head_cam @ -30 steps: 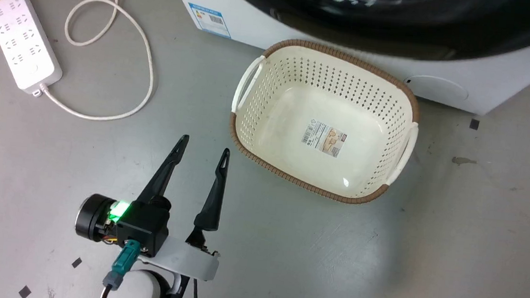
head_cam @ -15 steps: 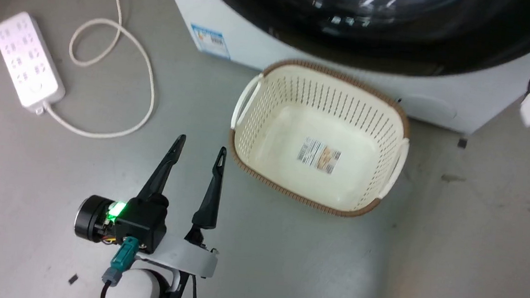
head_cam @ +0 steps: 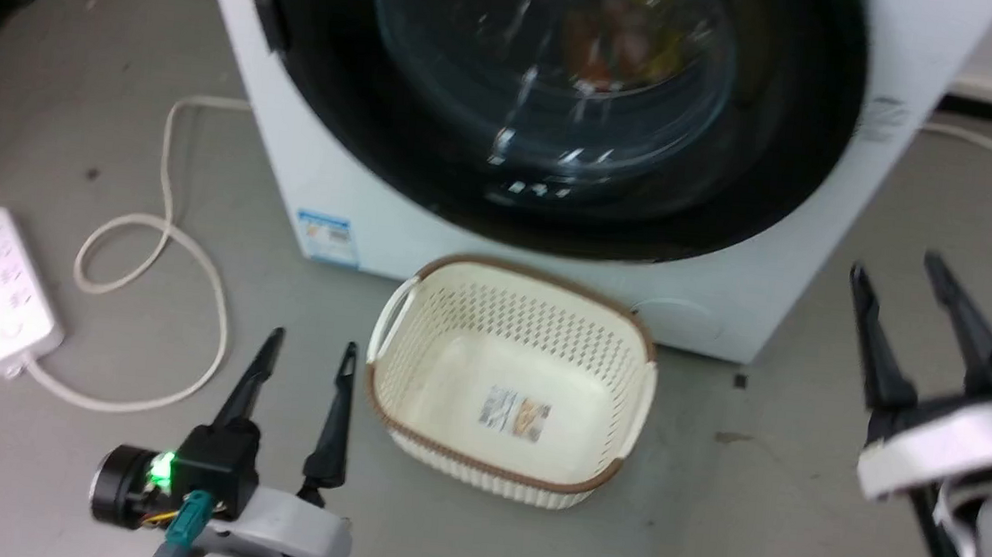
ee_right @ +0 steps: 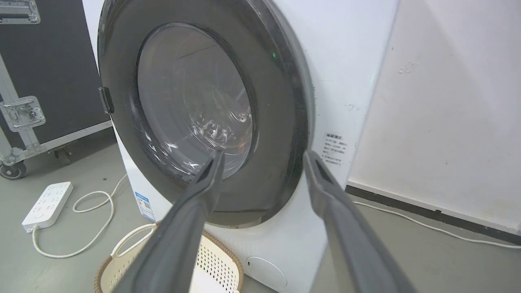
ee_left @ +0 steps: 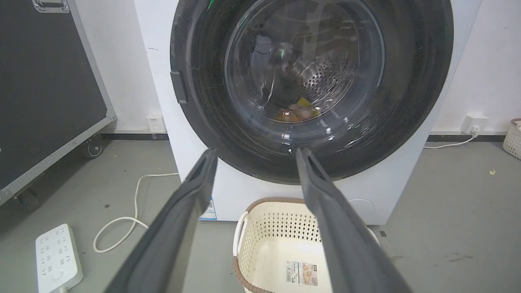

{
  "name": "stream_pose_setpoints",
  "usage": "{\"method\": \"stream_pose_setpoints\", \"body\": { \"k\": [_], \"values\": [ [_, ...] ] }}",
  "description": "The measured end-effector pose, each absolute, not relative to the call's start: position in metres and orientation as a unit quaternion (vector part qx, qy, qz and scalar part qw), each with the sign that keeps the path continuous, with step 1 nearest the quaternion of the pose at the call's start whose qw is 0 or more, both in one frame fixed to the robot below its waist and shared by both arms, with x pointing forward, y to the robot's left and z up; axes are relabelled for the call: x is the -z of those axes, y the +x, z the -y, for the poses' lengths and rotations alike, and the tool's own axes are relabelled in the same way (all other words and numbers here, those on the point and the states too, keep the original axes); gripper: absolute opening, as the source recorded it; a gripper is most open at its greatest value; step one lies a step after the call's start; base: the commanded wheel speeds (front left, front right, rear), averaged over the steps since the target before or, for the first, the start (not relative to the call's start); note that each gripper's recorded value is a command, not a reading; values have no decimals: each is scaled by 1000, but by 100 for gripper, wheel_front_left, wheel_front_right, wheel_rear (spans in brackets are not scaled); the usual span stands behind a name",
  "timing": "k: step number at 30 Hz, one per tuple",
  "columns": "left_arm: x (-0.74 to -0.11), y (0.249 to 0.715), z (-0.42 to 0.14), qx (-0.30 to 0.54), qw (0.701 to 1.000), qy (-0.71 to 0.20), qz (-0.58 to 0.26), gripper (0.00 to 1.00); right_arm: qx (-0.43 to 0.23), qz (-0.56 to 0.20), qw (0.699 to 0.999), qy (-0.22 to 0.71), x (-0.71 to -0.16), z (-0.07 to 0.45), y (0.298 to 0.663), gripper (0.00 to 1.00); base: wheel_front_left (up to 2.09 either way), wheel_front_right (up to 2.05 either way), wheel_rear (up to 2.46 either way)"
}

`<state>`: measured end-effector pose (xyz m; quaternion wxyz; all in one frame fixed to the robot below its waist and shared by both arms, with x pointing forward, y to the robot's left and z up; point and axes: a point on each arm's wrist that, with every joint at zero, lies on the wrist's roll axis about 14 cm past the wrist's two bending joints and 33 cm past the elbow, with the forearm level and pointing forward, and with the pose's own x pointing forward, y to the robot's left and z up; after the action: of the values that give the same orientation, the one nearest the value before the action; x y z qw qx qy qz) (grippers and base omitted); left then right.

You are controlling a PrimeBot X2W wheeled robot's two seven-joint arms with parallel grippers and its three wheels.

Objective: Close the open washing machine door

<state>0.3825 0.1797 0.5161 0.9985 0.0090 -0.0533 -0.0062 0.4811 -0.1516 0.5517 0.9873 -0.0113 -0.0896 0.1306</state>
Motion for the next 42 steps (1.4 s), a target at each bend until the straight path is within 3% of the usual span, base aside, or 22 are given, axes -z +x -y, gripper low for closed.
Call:
{"method": "stream_pose_setpoints", "body": {
  "k": [11, 24, 25, 42],
  "values": [
    [-525, 375, -161, 39, 997, -6, 67, 100, -48, 107, 993, -15, -551, 180, 398, 100, 0, 0, 0],
    [-517, 374, -148, 64, 996, -18, 54, 100, -22, 70, 997, -4, -526, 191, 368, 100, 0, 0, 0],
    [-517, 373, -148, 65, 996, -21, 53, 0, -23, 70, 997, -4, -526, 190, 368, 0, 0, 0, 0],
    [-518, 374, -148, 64, 997, -19, 48, 0, -26, 59, 998, -4, -524, 188, 368, 0, 0, 0, 0]
  ]
}}
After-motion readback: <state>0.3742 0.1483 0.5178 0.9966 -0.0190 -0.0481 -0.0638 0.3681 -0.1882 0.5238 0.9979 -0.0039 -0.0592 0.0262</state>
